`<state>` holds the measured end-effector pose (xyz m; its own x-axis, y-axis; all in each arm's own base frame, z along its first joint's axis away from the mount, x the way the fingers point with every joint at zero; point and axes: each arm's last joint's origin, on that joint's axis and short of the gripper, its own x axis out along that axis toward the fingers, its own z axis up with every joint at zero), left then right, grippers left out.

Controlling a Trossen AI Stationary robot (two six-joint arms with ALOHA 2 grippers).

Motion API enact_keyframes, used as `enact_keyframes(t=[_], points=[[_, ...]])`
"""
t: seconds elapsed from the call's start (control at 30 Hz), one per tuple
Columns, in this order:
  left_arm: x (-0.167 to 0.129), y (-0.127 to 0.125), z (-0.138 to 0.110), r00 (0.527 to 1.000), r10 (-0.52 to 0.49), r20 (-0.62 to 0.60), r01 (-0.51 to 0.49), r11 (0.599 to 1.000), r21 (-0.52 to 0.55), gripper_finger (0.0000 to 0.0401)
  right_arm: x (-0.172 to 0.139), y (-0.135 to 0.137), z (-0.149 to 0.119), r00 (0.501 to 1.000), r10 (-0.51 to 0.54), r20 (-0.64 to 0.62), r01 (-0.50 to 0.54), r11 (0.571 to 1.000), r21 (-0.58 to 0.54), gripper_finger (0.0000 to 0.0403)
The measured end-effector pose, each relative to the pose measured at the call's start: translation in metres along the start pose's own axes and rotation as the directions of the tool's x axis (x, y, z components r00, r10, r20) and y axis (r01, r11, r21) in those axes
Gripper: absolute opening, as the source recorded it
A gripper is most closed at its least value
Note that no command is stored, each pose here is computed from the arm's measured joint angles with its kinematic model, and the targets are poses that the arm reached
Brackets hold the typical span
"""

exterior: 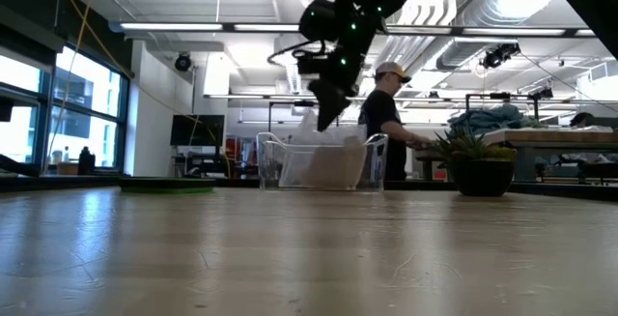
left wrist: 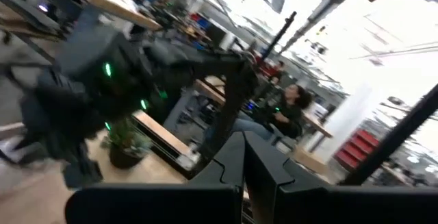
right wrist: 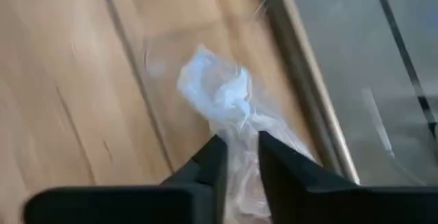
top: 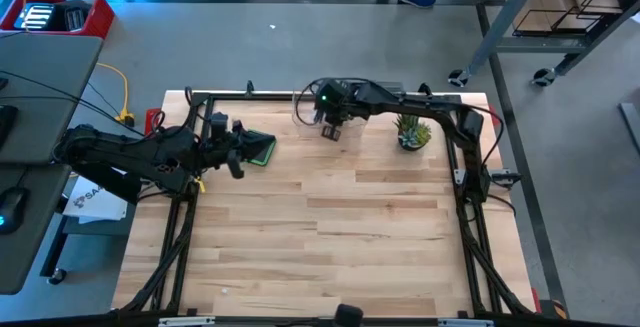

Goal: Roll bandage
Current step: Put the bagged bandage into the transparent bin, then move the transparent bin to the center of the table

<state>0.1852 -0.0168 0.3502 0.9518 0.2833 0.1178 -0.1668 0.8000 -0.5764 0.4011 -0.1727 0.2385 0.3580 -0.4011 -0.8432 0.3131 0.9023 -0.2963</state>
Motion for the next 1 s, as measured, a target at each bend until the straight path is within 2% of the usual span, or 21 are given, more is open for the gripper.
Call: enact_keyframes(t=[0.1,0.2,0.27,0.37,0.47,0.57,0.63,0.7,0.77,0.87,0.97,1.0], points=[[0.000,0.000,-0.001,1.000,-0.016,-0.022,0.016,1.000,-0.005,0.0000,-0.010,-0.004,0.010,0.999,-0.007,0.046,0.004,0.999,0.054,0.0105],[0.000,0.000,-0.002,0.999,-0.026,-0.037,0.026,1.000,-0.005,0.0000,-0.021,-0.005,0.018,0.994,-0.098,0.048,0.096,0.994,0.044,0.0150],[0.000,0.000,-0.002,0.999,-0.030,-0.040,0.030,1.000,-0.006,0.0000,-0.033,-0.007,0.024,0.992,-0.115,0.048,0.114,0.993,0.020,0.0171],[0.000,0.000,-0.002,0.999,-0.032,-0.042,0.031,0.999,-0.005,0.0000,-0.049,-0.009,0.028,0.997,0.052,0.053,-0.052,0.999,0.000,0.0184],[0.000,0.000,-0.002,0.999,-0.032,-0.043,0.032,0.999,-0.005,0.0000,-0.064,-0.012,0.029,0.988,0.152,0.032,-0.152,0.988,-0.014,0.0185],[0.000,0.000,-0.002,0.999,-0.031,-0.043,0.031,1.000,-0.004,0.0000,-0.074,-0.018,0.030,0.976,0.215,0.032,-0.213,0.976,-0.049,0.0185],[0.000,0.000,-0.003,0.999,-0.027,-0.045,0.027,1.000,-0.002,0.0000,-0.068,-0.025,0.024,0.970,0.244,0.004,-0.242,0.965,-0.096,0.0185],[0.000,0.001,-0.004,0.998,-0.014,-0.053,0.014,1.000,0.005,0.0000,-0.052,-0.045,0.014,0.982,0.186,-0.028,-0.187,0.981,-0.047,0.0185],[0.000,0.002,-0.005,0.998,-0.004,-0.065,0.004,1.000,0.008,0.0000,-0.036,-0.076,0.002,0.996,0.073,-0.045,-0.069,0.994,0.080,0.0181],[0.000,0.003,-0.006,0.997,0.004,-0.075,-0.005,1.000,-0.006,0.0000,-0.028,-0.125,-0.008,0.999,-0.033,-0.001,0.032,0.960,0.278,0.0149],[0.000,0.003,-0.007,0.997,0.007,-0.079,-0.007,1.000,-0.003,0.0000,-0.026,-0.162,-0.013,0.991,-0.101,0.085,0.056,0.905,0.422,0.0061],[0.000,0.003,-0.006,0.997,0.007,-0.078,-0.007,1.000,-0.004,0.0000,-0.020,-0.170,-0.017,0.992,-0.093,0.090,0.040,0.881,0.471,0.0032]])
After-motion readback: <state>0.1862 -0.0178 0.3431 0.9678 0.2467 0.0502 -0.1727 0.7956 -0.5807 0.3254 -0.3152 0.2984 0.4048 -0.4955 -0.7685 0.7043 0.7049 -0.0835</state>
